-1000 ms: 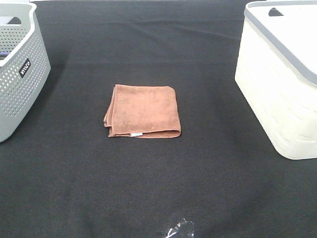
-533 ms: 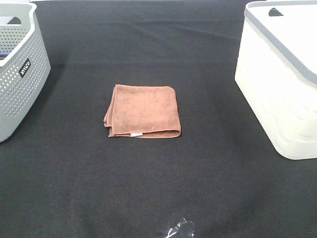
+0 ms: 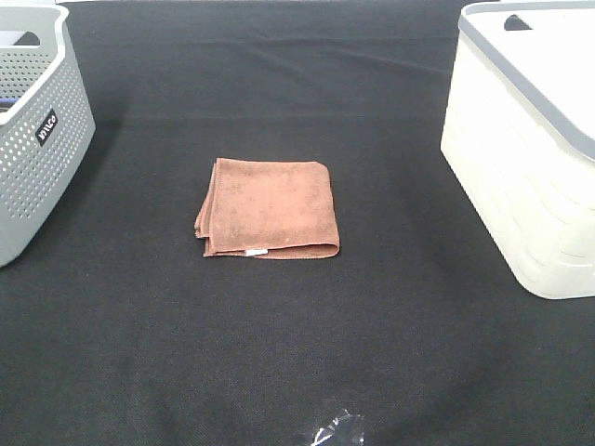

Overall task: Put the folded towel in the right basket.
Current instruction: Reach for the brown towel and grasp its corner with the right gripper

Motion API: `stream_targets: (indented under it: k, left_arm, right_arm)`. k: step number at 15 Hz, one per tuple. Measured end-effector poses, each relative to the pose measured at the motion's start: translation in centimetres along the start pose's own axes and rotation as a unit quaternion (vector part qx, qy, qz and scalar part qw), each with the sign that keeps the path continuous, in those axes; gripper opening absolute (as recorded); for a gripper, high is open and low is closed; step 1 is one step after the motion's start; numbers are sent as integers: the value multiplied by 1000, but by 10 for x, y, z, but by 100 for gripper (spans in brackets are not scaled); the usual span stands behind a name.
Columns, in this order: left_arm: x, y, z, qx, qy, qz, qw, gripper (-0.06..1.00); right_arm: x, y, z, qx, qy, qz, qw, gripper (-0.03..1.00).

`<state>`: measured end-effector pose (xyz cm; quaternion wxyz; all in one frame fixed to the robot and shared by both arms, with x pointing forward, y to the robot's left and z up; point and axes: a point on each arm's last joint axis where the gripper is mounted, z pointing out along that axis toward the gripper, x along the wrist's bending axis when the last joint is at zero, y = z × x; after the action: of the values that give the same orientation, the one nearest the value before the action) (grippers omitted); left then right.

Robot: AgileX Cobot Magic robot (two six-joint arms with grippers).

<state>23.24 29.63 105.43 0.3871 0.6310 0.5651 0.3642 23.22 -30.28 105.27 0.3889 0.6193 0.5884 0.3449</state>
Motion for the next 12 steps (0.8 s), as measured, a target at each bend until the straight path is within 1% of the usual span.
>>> stream_targets:
  k: [10,11,12]
  left_arm:
    - [0,0,0,0,0,0,1000,98]
    - [0,0,0,0,0,0,1000,98]
    - [0,0,0,0,0,0,1000,98]
  right_arm:
    - [0,0,0,-3,-2,-6,1000,97]
    - [-1,4,0,-5,-5,-12,1000,97]
    - [0,16,1,8,-1,-10,1000,97]
